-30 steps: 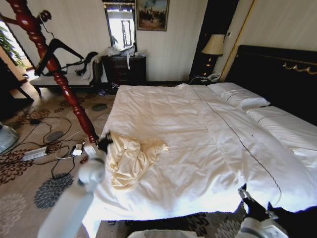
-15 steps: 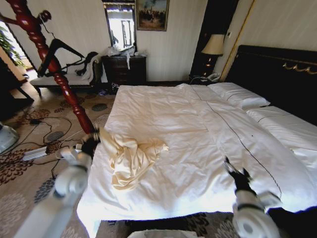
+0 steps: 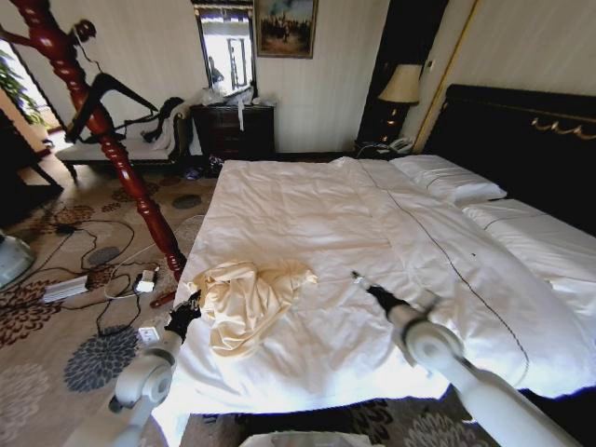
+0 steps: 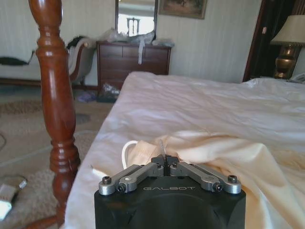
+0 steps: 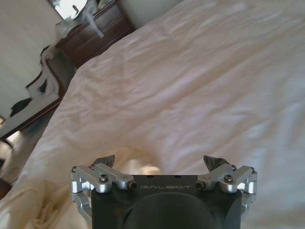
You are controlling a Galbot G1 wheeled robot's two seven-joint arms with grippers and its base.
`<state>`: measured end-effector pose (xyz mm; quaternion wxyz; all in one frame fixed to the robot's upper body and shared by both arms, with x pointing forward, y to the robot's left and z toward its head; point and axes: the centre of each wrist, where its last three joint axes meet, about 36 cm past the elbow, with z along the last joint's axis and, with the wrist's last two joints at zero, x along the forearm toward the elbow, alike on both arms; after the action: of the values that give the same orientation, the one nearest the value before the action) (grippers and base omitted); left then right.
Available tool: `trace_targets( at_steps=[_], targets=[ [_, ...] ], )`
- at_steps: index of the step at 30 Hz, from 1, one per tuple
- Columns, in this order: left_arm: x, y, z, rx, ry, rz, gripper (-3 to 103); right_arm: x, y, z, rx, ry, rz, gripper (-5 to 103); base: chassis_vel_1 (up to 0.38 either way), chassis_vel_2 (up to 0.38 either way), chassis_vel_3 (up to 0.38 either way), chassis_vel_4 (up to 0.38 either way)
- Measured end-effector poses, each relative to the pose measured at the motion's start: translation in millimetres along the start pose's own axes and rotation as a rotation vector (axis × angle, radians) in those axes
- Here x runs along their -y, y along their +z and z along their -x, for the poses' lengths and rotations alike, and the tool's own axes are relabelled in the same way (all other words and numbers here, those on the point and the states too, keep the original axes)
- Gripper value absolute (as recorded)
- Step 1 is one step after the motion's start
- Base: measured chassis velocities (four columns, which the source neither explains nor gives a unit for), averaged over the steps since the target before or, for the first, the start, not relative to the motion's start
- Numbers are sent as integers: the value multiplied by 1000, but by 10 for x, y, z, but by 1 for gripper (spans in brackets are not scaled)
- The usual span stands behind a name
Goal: Pick up the clothes from the bed and hang them on the clothes hanger.
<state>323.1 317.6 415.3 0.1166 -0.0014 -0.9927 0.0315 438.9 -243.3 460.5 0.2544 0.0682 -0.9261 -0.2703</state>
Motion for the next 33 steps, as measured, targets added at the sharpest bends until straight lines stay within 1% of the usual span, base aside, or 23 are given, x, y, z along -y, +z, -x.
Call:
trace_targets(
  at_steps=[2,3,4,5,7,8,12,17,21,23,25,26,28,29,30,31,33],
  targets=[
    [-8,9,2,6,-8,16,0,-309,-42,408,-46,-50,-35,100,0,0,0,0],
    [-12,17,5,11,-15,22,0,-450,-67,596,-59,-48,-49,100,0,0,0,0],
    [-11,22,5,13,-19,23,0,-540,-75,710,-69,-37,-51,100,0,0,0,0],
    [-11,22,5,13,-19,23,0,-540,-75,710,-69,-37,-51,100,0,0,0,0],
    [-2,22,-1,16,-24,19,0,-676,-39,893,-104,1,-43,100,0,0,0,0],
    [4,17,-5,19,-26,18,0,-695,10,955,-125,21,-41,100,0,0,0,0],
    [14,7,3,28,-36,10,0,-711,143,1089,-157,49,-43,100,0,0,0,0],
    [43,23,23,31,-47,-2,0,-719,298,1286,-171,78,-44,100,0,0,0,0],
    [26,9,28,29,-43,19,0,-691,329,1351,-173,83,-62,100,0,0,0,0],
    [-17,-35,46,35,-50,29,0,-660,354,1370,-170,79,-79,101,0,0,0,0],
    [-46,-58,69,39,-61,26,0,-623,392,1367,-169,75,-87,91,0,0,0,0],
    [-46,-58,69,39,-61,26,0,-623,392,1367,-169,75,-87,91,0,0,0,0],
    [-56,-69,84,43,-70,23,0,-556,432,1354,-157,68,-98,80,0,0,0,0],
    [-59,-76,88,45,-73,21,0,-517,448,1348,-148,65,-106,80,0,0,0,0],
    [-63,-82,90,46,-76,20,0,-478,460,1341,-139,62,-111,75,0,0,0,0],
    [-63,-82,90,46,-76,20,0,-478,460,1341,-139,62,-111,75,0,0,0,0],
    [-76,-95,92,50,-80,21,0,-414,478,1327,-125,54,-112,64,0,0,0,0]
  ],
)
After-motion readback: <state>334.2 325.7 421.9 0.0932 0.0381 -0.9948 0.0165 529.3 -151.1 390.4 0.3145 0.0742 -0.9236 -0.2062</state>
